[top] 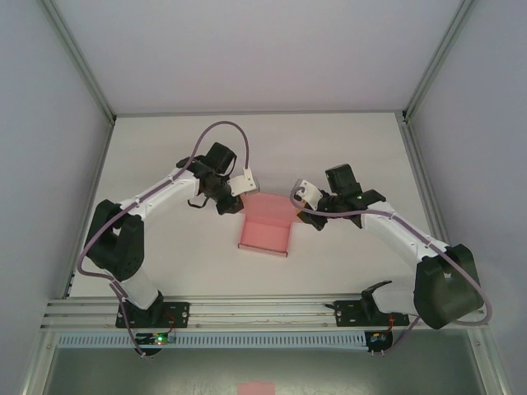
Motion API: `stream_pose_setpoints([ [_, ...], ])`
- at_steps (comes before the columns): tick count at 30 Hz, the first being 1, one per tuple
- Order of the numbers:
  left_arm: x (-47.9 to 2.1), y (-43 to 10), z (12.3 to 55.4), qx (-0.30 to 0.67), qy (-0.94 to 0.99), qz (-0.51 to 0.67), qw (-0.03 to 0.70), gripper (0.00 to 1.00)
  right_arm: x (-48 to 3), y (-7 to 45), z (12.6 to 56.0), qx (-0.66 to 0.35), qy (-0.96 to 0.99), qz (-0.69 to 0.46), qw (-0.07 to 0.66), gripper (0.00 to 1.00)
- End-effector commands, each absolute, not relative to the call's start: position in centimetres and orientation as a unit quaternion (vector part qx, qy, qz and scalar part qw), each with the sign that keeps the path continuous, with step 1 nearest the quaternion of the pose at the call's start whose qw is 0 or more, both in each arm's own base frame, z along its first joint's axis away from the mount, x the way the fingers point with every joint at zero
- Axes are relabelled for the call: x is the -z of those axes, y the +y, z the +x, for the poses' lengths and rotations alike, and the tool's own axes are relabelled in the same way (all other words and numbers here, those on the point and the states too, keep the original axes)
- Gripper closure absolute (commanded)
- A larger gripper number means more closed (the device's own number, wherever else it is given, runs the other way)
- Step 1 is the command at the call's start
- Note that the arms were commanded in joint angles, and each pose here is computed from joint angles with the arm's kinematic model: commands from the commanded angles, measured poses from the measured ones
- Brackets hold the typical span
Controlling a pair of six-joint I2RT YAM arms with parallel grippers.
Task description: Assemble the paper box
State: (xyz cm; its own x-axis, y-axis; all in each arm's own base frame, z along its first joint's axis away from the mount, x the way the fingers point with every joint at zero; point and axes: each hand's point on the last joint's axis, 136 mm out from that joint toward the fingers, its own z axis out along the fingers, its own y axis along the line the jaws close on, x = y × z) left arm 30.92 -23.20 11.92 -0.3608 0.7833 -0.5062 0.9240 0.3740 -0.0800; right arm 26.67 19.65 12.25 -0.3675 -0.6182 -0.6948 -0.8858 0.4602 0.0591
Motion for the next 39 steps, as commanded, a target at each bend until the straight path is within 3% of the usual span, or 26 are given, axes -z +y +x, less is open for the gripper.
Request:
stream_pose_setpoints([
  [1, -14.7, -24.3, 31.6, 0.18, 0.802, 0.513, 0.249, 0.92, -14.7, 20.3, 28.0, -0.205, 0.799, -0.442, 0.353, 0.93],
  [11, -18.2, -25.0, 34.3, 0.154, 0.856, 0.385, 0.309, 0.89, -19.3, 18.3, 32.2, -0.121, 0.856, -0.262, 0.428, 0.97],
  [15, -19.6, -26.0, 34.9, 0.151, 0.864, 0.335, 0.345, 0.88, -20.5, 16.9, 34.5, -0.083, 0.873, -0.134, 0.462, 1.0],
  [25, -20.9, -25.2, 40.4, 0.043, 0.91, 0.085, 0.404, 0.9, -22.6, 18.1, 36.3, -0.145, 0.839, 0.062, 0.521, 1.0],
  [28, -21.0, -25.2, 41.4, 0.053, 0.91, 0.004, 0.412, 0.9, -22.4, 18.5, 36.1, -0.151, 0.833, 0.09, 0.525, 0.99],
  [31, -20.3, -25.9, 41.5, 0.079, 0.91, -0.039, 0.406, 0.9, -22.0, 17.8, 36.3, -0.157, 0.822, 0.148, 0.527, 0.95],
  [39, -17.9, -27.0, 40.5, 0.113, 0.912, -0.055, 0.39, 0.89, -21.4, 16.0, 37.1, -0.164, 0.777, 0.262, 0.548, 0.98],
])
